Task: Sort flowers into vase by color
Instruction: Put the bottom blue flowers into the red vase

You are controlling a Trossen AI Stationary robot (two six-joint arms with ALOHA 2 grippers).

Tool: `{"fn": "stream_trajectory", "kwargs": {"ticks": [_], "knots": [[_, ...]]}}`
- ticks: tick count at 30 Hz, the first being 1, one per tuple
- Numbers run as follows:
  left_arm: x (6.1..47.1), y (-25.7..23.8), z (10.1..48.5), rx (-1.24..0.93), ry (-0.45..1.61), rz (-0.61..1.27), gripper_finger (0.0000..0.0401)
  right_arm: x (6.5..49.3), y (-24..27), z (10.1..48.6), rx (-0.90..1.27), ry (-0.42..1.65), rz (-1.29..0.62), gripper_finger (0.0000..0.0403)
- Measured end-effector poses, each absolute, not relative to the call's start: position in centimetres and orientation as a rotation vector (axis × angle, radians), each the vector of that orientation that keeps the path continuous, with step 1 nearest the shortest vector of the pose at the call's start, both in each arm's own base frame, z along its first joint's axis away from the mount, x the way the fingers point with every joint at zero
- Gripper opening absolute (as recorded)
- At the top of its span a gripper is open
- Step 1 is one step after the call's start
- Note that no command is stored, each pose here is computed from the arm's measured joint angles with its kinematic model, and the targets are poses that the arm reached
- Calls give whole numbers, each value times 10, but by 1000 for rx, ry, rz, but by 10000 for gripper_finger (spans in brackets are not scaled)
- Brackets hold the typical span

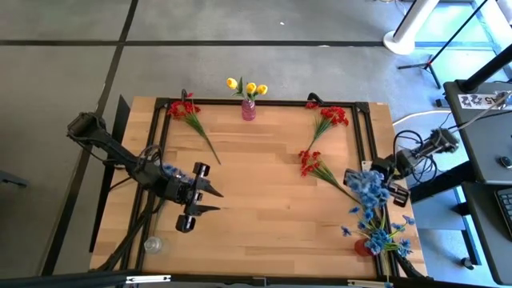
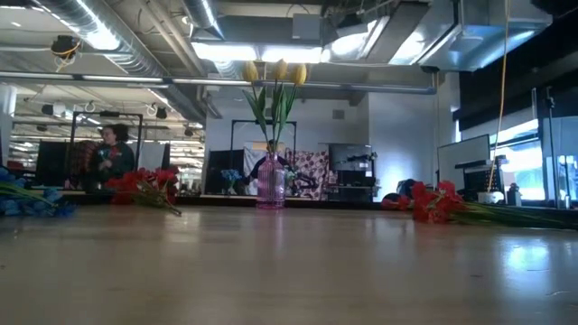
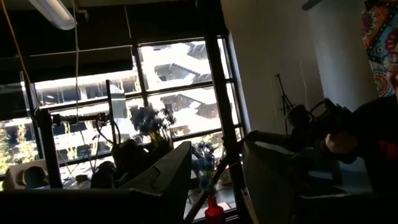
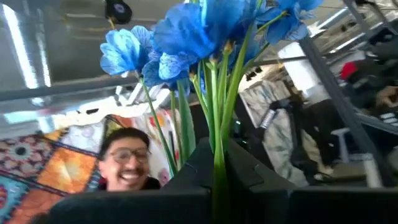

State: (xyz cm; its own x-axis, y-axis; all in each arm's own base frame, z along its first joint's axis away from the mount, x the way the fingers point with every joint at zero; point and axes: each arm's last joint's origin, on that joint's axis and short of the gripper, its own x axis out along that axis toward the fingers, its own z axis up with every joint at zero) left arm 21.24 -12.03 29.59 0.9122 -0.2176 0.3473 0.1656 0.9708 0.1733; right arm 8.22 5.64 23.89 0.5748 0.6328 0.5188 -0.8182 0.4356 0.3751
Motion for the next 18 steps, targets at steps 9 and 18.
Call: {"fn": "stream_trajectory", "kwargs": {"ticks": [9, 18], "knots": [[213, -120, 295, 146, -365, -198, 140, 73, 81, 240, 684, -317, 890, 9], [217, -114, 293, 158, -340, -168, 140, 61, 103, 227, 598, -183, 851, 9]]}}
